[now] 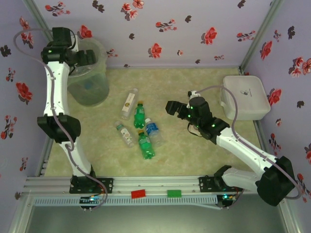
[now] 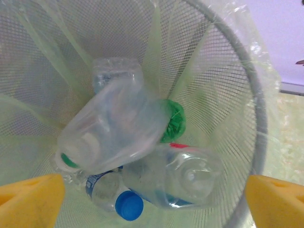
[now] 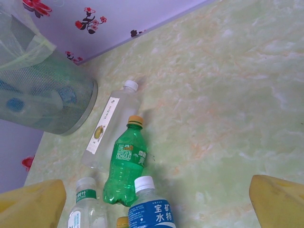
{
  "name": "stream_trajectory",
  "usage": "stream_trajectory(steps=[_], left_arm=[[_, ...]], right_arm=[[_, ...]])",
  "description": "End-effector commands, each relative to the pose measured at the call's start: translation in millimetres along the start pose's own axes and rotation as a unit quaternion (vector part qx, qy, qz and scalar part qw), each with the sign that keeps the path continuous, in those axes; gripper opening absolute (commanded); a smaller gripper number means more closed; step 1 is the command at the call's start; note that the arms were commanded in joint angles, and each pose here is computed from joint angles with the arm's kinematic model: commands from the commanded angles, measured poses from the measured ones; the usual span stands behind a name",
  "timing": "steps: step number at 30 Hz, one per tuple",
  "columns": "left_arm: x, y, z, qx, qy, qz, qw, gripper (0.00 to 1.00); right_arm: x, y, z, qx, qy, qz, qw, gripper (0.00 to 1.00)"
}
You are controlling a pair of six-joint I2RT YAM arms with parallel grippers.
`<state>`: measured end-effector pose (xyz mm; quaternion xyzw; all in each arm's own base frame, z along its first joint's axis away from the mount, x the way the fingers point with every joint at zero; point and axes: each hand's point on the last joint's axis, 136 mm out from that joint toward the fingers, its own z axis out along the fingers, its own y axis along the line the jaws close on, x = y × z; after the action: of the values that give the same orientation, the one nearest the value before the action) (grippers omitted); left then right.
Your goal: Put the plastic bottles in the bin
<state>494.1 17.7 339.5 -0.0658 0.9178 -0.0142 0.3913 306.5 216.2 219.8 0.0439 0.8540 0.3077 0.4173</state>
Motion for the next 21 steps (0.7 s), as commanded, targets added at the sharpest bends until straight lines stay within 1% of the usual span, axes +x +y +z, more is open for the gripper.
stream_trajectory(steps=[1,5,7,10,14,17,18,21], left_arm=[[-13.5,-15.7,-49.1,0.025,-0.059,0.002,0.998,1.00],[-2.3,-49.5,-70.0,0.077,-0.091,0.003,0.993,1.00],[12.7,-69.2,-77.9,0.110,-0.098,0.001,0.989,1.00],[46.5,-100.6,-84.2,0.153,-0.100,0.002,0.983,1.00],[103.0,-138.9,-88.5,0.212,-0.090,-0.005,0.973,1.00],[142.8,-155.8,-89.0,0.256,-0.082,-0.051,0.962,1.00],[150.8,-158.8,-89.7,0.269,-0.086,-0.071,0.957,1.00],[192.2,-165.1,-81.0,0.302,-0.068,-0.128,0.942,1.00]], right_arm=[[5.8,1.0,4.4,-0.002,0.011,-0.010,1.000,1.00],[21.4,4.9,11.3,-0.011,0.046,-0.027,0.999,1.00],[34.9,6.2,14.9,-0.014,0.074,-0.041,0.996,1.00],[60.6,7.2,19.8,-0.015,0.123,-0.066,0.990,0.99],[97.9,5.3,25.7,-0.010,0.196,-0.102,0.975,0.99],[117.7,7.1,32.8,-0.004,0.235,-0.129,0.963,0.96],[123.1,9.1,35.7,-0.004,0.244,-0.137,0.960,0.95],[140.3,16.4,47.5,-0.003,0.279,-0.166,0.946,0.93]])
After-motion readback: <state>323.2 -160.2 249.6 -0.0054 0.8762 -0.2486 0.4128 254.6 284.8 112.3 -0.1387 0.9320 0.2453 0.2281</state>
